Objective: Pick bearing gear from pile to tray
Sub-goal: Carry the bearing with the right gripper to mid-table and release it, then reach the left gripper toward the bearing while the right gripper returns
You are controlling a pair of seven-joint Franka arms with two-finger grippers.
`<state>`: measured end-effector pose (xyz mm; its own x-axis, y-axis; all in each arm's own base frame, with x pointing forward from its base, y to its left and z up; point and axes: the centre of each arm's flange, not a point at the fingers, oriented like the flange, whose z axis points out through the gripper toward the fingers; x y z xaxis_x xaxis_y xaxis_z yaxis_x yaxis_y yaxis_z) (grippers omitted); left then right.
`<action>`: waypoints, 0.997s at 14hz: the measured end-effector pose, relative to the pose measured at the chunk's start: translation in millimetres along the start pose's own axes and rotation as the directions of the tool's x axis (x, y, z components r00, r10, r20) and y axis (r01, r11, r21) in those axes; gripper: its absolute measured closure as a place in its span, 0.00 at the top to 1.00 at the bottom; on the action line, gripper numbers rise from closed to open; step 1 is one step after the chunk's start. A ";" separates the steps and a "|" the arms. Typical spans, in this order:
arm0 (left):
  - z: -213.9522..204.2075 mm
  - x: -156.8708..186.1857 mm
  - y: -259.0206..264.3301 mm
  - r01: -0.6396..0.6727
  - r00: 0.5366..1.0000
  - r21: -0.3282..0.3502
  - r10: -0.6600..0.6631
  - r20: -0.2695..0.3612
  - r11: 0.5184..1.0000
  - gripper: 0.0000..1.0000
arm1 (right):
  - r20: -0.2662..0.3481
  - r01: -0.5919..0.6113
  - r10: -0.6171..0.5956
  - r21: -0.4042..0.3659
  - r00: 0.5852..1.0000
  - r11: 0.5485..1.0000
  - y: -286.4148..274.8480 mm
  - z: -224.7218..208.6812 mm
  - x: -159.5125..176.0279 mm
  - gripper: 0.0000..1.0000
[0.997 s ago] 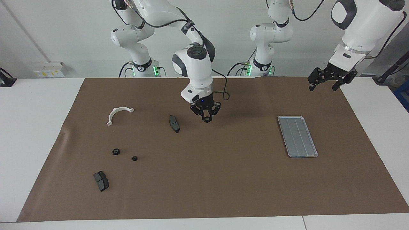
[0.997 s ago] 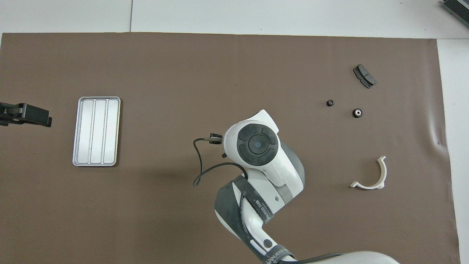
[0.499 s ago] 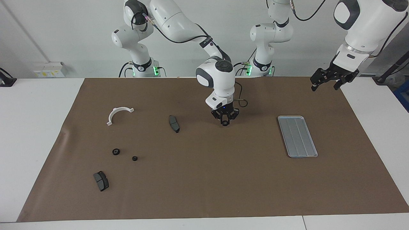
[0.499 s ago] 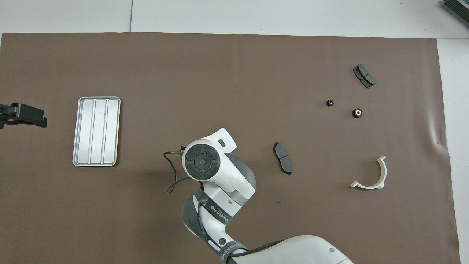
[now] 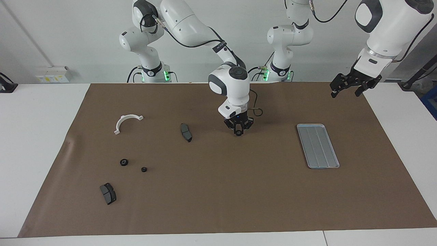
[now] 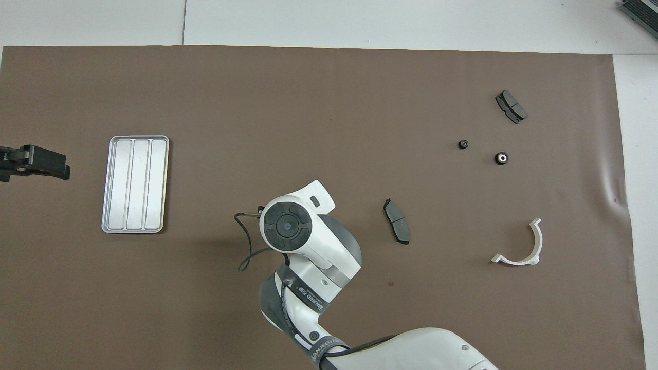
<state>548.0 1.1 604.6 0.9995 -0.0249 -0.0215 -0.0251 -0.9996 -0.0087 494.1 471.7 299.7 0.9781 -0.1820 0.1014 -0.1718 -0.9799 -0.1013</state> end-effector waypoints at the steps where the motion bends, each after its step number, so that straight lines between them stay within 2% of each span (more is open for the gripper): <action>1: -0.1 0.1 1.7 0.002 1.000 0.000 -0.002 -0.001 1.000 1.00 | -0.003 0.004 -0.005 -0.004 1.000 1.000 0.5 0.5 0.1 0.49; 5: 0.7 3.7 28.8 0.068 0.997 -0.022 -0.068 -0.026 0.997 1.00 | -0.052 0.001 -0.001 -0.002 0.999 1.000 9.4 -20.2 19.9 0.97; 7: 7.3 7.1 71.2 0.096 0.994 -0.035 -0.098 -0.039 0.995 1.00 | -0.071 -0.030 0.030 -0.007 0.997 1.000 35.0 -59.0 51.3 1.00; 10: 33.4 15.5 150.7 0.141 0.989 -0.045 -0.143 -0.046 0.989 1.00 | -0.073 0.004 -0.008 -0.051 0.997 0.999 103.4 -111.9 108.3 1.00; 14: 94.9 31.0 242.2 0.162 0.984 -0.060 -0.166 -0.064 0.985 1.00 | -0.046 0.107 -0.113 -0.105 0.993 0.989 214.5 -132.2 176.8 1.00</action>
<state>570.9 -240.9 507.0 0.9891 0.1407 0.0444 0.1386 -0.9892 0.0475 614.5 218.6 426.7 0.9848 -0.0739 0.1573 -0.0771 -0.9969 0.0142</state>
